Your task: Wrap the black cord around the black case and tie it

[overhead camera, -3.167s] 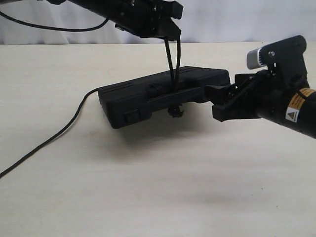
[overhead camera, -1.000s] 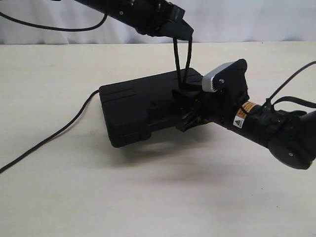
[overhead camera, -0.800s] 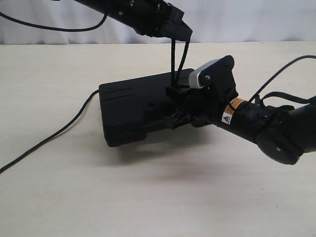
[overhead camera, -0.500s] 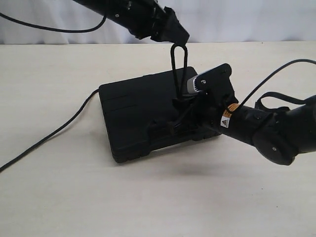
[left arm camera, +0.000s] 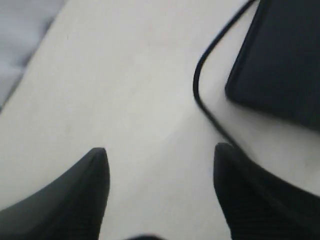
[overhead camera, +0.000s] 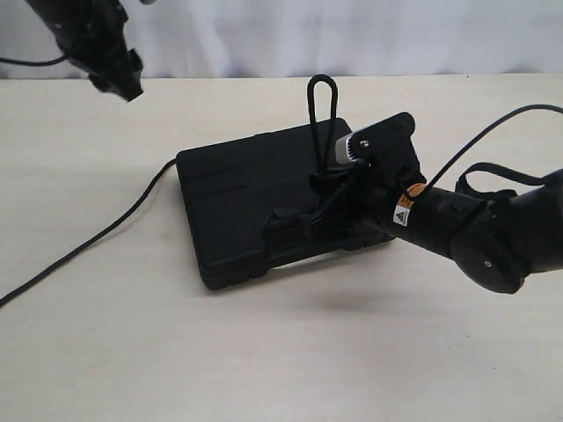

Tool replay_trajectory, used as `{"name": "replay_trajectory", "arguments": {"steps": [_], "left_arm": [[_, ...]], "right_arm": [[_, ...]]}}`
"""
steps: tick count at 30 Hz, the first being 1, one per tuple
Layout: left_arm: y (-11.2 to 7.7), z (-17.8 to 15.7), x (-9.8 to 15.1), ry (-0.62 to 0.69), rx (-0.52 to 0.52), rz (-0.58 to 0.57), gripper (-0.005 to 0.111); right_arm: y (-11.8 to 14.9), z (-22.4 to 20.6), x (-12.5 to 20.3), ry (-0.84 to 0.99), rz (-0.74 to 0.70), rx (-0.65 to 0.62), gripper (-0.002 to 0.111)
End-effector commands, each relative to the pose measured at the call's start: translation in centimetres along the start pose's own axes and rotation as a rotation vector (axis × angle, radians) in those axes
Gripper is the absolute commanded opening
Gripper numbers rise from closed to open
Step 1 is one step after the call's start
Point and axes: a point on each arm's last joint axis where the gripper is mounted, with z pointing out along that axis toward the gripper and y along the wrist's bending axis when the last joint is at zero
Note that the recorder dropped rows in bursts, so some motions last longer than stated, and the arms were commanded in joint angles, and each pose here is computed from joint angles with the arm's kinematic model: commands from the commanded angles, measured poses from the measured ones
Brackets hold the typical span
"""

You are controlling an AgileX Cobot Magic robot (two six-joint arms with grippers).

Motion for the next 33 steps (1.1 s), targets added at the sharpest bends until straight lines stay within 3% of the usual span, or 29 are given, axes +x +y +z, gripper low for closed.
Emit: {"name": "replay_trajectory", "arguments": {"steps": [1, 5, 10, 13, 20, 27, 33], "left_arm": [[-0.8, 3.4, 1.4, 0.122, 0.114, -0.076, 0.058], [-2.0, 7.4, 1.8, 0.212, 0.175, -0.151, 0.058], [-2.5, 11.6, 3.6, 0.398, 0.144, -0.161, 0.058], [-3.2, 12.9, 4.4, 0.474, 0.191, -0.156, 0.058], [-4.2, 13.1, 4.1, 0.455, 0.304, -0.150, 0.058], [-4.3, 12.4, 4.4, 0.489, 0.338, -0.068, 0.058], [-4.9, 12.7, 4.7, 0.493, 0.373, -0.098, 0.058]], "right_arm": [[0.0, -0.1, -0.5, -0.026, 0.000, -0.001, 0.004], [0.0, -0.1, -0.5, -0.024, 0.000, 0.000, 0.004], [0.0, -0.1, -0.5, -0.018, 0.000, 0.001, 0.004], [0.0, -0.1, -0.5, -0.018, 0.000, 0.001, 0.004], [0.0, -0.1, -0.5, -0.018, 0.000, 0.001, 0.004], [0.0, -0.1, -0.5, -0.018, 0.000, 0.001, 0.004], [0.0, -0.1, -0.3, 0.003, 0.000, 0.006, 0.004]]}}
